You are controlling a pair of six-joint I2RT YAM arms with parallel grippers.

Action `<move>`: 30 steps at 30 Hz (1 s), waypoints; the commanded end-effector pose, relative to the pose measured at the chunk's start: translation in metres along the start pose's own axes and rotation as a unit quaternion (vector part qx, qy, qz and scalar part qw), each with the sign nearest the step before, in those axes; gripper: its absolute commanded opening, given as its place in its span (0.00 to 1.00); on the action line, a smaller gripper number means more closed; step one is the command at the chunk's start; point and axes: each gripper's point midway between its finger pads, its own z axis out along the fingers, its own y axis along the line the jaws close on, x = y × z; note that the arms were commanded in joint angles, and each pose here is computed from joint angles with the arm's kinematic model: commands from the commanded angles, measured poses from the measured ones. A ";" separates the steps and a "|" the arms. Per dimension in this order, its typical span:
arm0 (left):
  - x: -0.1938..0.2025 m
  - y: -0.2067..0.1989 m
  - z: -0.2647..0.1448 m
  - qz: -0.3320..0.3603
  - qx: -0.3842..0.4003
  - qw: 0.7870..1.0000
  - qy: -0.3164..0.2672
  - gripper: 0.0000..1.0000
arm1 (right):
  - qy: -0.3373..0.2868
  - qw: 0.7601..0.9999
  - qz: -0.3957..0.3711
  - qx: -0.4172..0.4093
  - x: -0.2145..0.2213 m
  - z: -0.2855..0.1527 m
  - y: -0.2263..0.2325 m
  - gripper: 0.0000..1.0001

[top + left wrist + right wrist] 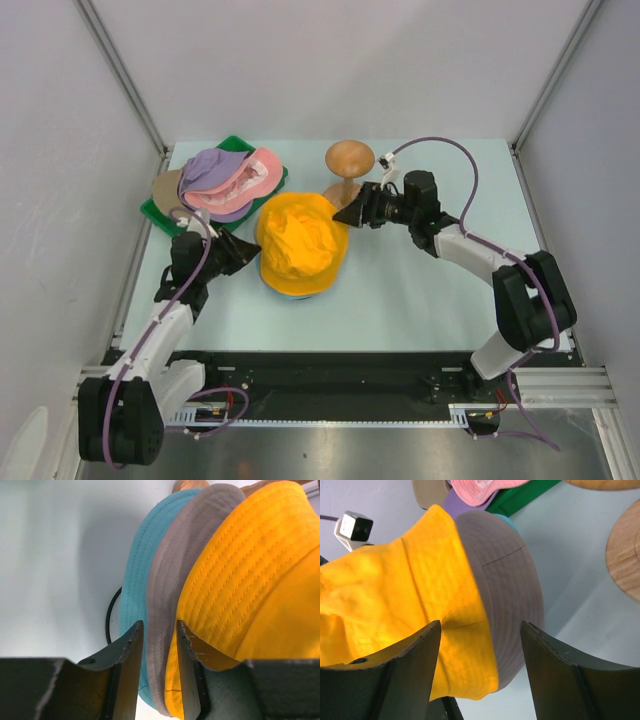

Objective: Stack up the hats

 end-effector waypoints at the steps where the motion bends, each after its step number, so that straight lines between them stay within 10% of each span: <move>1: -0.031 -0.023 0.004 0.038 0.032 0.998 -0.029 0.37 | -0.005 0.998 -0.030 -0.053 -0.013 0.011 0.023 0.69; 18: -0.031 -0.019 0.011 0.043 0.024 0.999 -0.017 0.36 | -0.009 0.994 -0.005 -0.107 -0.013 0.027 0.040 0.52; 25: -0.030 -0.018 0.014 0.043 0.024 0.999 -0.012 0.35 | 0.005 0.998 0.020 -0.053 -0.003 0.035 0.014 0.00; 30: -0.024 -0.012 0.017 0.034 0.020 0.999 -0.006 0.35 | 0.019 0.999 0.035 0.015 0.005 0.044 -0.014 0.00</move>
